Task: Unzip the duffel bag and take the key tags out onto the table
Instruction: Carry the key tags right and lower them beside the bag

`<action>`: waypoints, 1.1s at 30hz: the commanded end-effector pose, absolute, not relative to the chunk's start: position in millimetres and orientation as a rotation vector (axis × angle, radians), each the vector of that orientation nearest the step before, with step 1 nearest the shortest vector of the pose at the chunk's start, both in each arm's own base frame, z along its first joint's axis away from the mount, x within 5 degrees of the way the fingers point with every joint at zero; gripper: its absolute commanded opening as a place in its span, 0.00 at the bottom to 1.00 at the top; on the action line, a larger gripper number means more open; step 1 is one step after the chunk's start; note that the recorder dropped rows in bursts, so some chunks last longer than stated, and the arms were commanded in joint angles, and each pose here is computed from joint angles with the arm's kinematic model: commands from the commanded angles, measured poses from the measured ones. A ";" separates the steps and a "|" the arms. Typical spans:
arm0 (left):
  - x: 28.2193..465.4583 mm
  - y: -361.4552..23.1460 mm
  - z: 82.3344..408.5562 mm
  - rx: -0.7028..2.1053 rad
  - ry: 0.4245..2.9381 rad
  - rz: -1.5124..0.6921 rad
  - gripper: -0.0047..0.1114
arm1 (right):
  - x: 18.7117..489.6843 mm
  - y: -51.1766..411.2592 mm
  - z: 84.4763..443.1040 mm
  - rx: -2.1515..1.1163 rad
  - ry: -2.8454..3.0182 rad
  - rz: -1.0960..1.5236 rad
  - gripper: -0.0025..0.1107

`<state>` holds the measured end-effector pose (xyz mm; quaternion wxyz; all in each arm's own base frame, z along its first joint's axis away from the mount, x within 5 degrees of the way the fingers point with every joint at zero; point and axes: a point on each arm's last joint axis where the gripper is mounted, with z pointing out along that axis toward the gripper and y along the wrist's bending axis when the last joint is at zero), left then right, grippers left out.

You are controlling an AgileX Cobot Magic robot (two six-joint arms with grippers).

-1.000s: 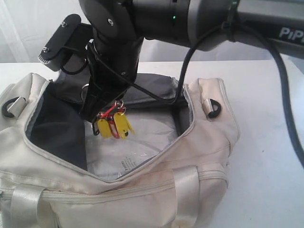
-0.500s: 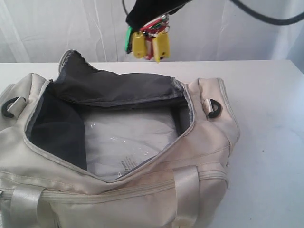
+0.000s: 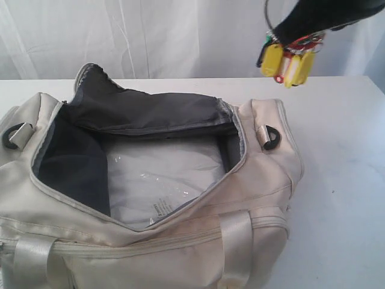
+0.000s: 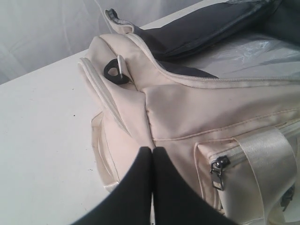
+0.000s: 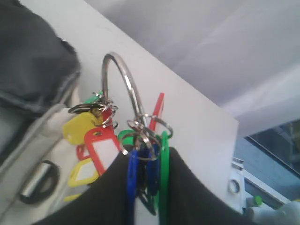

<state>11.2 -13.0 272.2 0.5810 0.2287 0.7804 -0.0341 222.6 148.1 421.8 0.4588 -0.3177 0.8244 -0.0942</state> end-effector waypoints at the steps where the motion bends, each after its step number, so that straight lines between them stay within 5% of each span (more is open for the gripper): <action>1: 10.3 -13.0 272.2 0.535 1.815 -0.088 0.04 | 220.5 119.2 426.4 -0.635 1.984 -0.329 0.02; 16: 10.1 -12.9 271.6 0.538 1.821 -0.085 0.04 | 193.2 61.1 406.8 -0.400 2.008 -0.402 0.02; 33: 10.1 -12.9 271.6 0.538 1.821 -0.085 0.04 | 231.7 87.5 320.7 -0.466 2.240 -0.374 0.02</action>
